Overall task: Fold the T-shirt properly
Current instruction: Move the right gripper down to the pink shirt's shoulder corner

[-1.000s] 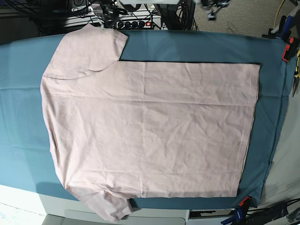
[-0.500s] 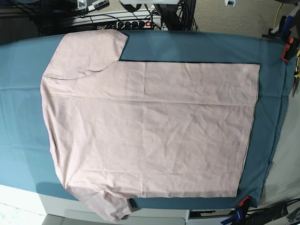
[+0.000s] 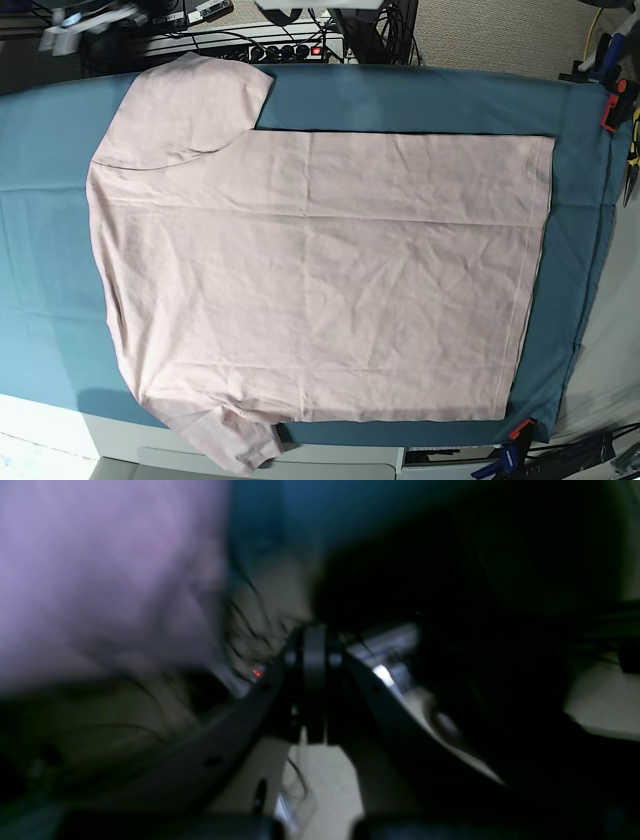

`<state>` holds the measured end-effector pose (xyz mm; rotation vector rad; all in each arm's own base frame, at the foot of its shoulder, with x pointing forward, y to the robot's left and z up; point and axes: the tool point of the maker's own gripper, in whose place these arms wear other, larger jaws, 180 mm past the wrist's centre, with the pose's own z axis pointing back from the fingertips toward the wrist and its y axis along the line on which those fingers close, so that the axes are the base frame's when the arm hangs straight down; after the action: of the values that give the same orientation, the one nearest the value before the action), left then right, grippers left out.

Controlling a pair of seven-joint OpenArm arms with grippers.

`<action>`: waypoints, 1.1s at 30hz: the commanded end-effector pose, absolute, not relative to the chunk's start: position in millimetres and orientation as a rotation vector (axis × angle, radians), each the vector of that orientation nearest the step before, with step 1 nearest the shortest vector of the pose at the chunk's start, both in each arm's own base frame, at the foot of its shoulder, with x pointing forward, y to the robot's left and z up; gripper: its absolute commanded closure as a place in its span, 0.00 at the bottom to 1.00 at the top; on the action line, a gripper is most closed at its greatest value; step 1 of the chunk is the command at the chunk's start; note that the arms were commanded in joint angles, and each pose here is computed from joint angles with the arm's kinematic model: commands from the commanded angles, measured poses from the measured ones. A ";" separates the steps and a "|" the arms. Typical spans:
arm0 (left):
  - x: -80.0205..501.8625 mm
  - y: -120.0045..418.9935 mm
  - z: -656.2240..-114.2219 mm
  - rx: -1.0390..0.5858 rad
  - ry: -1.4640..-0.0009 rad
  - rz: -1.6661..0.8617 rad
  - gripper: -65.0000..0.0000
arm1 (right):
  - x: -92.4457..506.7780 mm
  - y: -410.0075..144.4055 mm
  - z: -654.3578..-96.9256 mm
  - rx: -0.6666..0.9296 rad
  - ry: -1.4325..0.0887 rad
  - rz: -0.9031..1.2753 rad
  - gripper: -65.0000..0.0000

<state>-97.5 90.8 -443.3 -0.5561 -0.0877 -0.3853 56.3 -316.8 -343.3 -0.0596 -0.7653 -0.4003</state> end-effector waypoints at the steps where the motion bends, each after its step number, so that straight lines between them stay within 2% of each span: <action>1: -100.2 85.7 -435.4 -0.584 -0.091 -0.397 1.00 | 67.5 -323.1 -318.7 -0.054 -0.835 -0.404 1.00; 5: -95.6 83.2 -432.4 -0.587 -0.107 -0.412 1.00 | 89.5 -339.8 -264.4 0.030 -1.015 -0.461 1.00; 9: -93.2 83.1 -433.0 -0.586 -0.113 -0.414 1.00 | 91.5 -366.0 -247.3 0.041 -1.126 -0.550 1.00; 13: -86.8 84.9 -435.6 -0.571 -0.127 -0.438 1.00 | 91.0 -385.1 -269.5 0.123 -1.145 -0.689 1.00; 20: -88.7 90.8 -439.2 -0.534 -0.124 -0.494 1.00 | 97.2 -409.4 -304.9 0.358 -1.152 -0.912 1.00; 27: -81.2 90.3 -440.5 -0.532 -0.140 -0.498 1.00 | 115.1 -415.9 -300.4 0.401 -1.159 -0.864 1.00; 33: -67.0 90.2 -443.0 -0.524 -0.171 -0.506 1.00 | 145.9 -381.9 -318.8 0.489 -1.115 -0.786 1.00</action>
<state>-63.2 92.4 -447.3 -0.5061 -0.1719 -0.5032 141.8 -374.9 -333.7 0.4952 -1.0652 -0.8085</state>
